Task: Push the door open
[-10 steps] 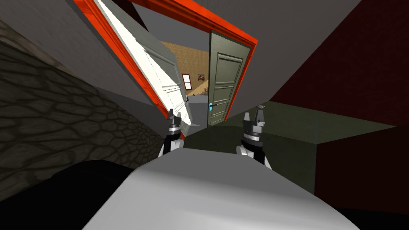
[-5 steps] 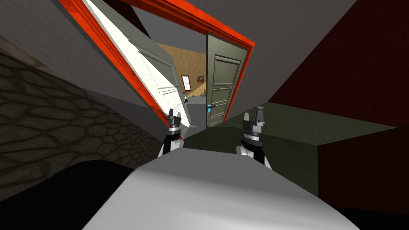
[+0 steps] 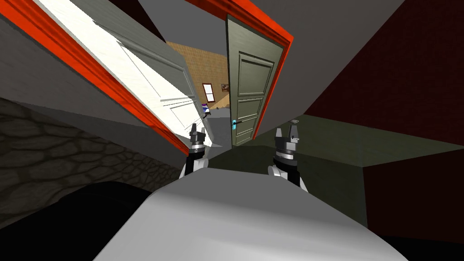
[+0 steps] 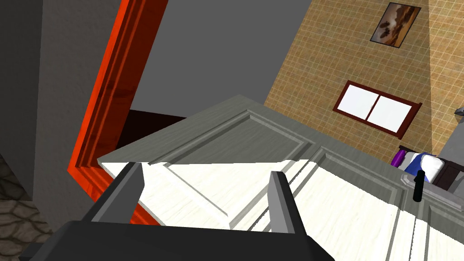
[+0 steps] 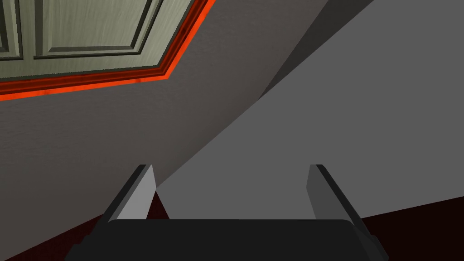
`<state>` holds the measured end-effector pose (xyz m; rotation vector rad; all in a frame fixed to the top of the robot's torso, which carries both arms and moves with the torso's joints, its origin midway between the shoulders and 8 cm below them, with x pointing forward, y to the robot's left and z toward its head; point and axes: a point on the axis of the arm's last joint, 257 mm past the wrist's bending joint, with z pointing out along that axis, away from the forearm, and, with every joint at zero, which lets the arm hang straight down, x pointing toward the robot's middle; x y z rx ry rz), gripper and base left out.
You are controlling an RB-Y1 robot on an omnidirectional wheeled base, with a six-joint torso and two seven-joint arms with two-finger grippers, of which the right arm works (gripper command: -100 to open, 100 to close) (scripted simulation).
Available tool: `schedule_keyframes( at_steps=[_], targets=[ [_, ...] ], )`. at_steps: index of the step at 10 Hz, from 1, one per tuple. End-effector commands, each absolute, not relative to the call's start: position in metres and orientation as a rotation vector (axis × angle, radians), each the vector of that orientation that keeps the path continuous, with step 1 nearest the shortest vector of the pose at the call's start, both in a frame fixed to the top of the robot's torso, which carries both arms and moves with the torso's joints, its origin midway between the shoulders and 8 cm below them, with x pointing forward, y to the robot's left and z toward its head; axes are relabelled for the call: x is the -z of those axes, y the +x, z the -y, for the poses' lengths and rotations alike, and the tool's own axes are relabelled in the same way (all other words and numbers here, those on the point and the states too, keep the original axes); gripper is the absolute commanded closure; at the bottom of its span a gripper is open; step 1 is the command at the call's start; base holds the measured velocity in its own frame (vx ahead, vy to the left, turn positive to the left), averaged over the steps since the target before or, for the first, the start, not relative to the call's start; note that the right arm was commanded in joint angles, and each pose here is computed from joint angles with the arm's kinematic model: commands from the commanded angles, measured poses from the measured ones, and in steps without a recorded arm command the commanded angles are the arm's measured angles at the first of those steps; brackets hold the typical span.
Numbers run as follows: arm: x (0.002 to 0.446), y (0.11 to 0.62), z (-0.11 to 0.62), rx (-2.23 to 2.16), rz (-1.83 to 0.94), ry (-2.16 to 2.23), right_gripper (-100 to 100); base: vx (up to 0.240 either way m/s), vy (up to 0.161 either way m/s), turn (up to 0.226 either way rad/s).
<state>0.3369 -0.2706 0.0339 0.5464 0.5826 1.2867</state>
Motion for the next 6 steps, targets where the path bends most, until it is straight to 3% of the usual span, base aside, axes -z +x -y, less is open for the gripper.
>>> schedule_keyframes(
  at_steps=[1,6],
  targets=[
    [-0.0323,0.3383,0.2709,-1.291,-0.586,0.554,-100,0.186,-0.113,-0.034],
    [-0.0245,0.3445,0.2721,-1.315,-0.603,0.592,-100,0.209,-0.1,-0.046]
  ],
)
